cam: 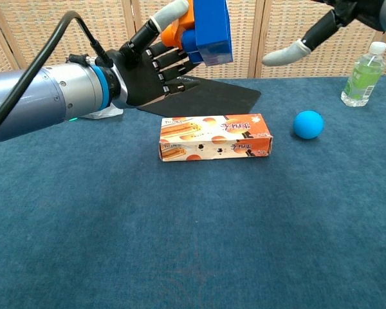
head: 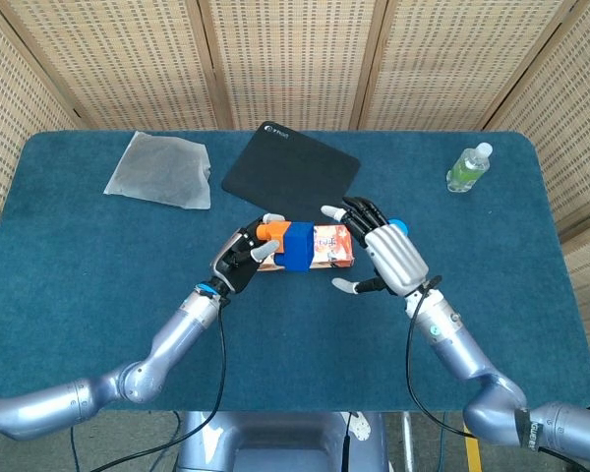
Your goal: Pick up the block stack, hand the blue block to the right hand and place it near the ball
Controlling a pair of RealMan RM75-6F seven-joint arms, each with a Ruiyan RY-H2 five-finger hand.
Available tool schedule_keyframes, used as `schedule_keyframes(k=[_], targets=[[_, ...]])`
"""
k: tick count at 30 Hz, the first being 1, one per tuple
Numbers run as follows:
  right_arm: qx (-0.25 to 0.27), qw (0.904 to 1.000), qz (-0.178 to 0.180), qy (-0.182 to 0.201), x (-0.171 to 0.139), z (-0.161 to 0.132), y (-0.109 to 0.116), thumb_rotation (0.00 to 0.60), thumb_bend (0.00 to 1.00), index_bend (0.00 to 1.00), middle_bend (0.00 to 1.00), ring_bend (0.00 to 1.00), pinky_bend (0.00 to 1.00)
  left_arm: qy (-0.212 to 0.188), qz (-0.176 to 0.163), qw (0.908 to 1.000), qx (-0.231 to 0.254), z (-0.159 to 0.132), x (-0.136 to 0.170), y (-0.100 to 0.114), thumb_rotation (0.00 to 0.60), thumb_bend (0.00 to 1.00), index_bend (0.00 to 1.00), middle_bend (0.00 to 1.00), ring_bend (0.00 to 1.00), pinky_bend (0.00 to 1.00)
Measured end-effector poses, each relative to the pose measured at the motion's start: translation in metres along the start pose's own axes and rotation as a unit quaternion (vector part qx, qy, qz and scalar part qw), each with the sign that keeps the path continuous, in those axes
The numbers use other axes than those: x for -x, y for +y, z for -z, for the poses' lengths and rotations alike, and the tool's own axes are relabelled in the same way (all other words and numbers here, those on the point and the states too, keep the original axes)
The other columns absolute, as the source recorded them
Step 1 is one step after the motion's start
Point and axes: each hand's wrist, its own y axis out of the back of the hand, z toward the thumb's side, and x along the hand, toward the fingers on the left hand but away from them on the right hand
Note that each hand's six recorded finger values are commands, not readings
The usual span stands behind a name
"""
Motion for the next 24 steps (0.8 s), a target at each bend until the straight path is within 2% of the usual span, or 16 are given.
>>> schedule_keyframes(k=[11,14,17,19,22,24], targets=[[0.041,0.9989,0.002,-0.02,0.018,-0.014,-0.01,0.6,0.0,0.24,0.24,0.0,0.0,0.006,-0.001,0.9998,0.017,0.013,-0.004,-0.009,0.6,0.28,0.59,0.51,0.38,0.0],[0.051,0.9984,0.002,-0.023,0.022,-0.018,-0.013,0.6,0.0,0.35,0.3,0.0,0.0,0.009,0.0,0.9998,0.019,0.016,-0.005,-0.011,0.6,0.28,0.6,0.51,0.38,0.0],[0.06,0.9979,0.007,-0.025,0.028,-0.023,-0.015,0.6,0.01,0.51,0.42,0.02,0.0,0.011,0.0,0.9997,0.022,0.02,-0.005,-0.013,0.6,0.29,0.6,0.51,0.38,0.0],[0.065,0.9976,0.012,-0.023,0.03,-0.026,-0.015,0.6,0.09,0.6,0.49,0.07,0.0,0.013,0.0,0.9997,0.02,0.021,-0.005,-0.013,0.6,0.29,0.6,0.51,0.38,0.0],[0.069,0.9973,0.018,-0.02,0.03,-0.027,-0.013,0.6,0.19,0.66,0.54,0.11,0.0,0.012,-0.004,0.9998,0.018,0.019,-0.006,-0.011,0.6,0.29,0.6,0.51,0.38,0.0],[0.071,0.997,0.024,-0.02,0.03,-0.026,-0.009,0.6,0.2,0.67,0.55,0.12,0.0,0.011,-0.008,0.9998,0.013,0.016,-0.005,-0.007,0.6,0.29,0.6,0.51,0.38,0.0]])
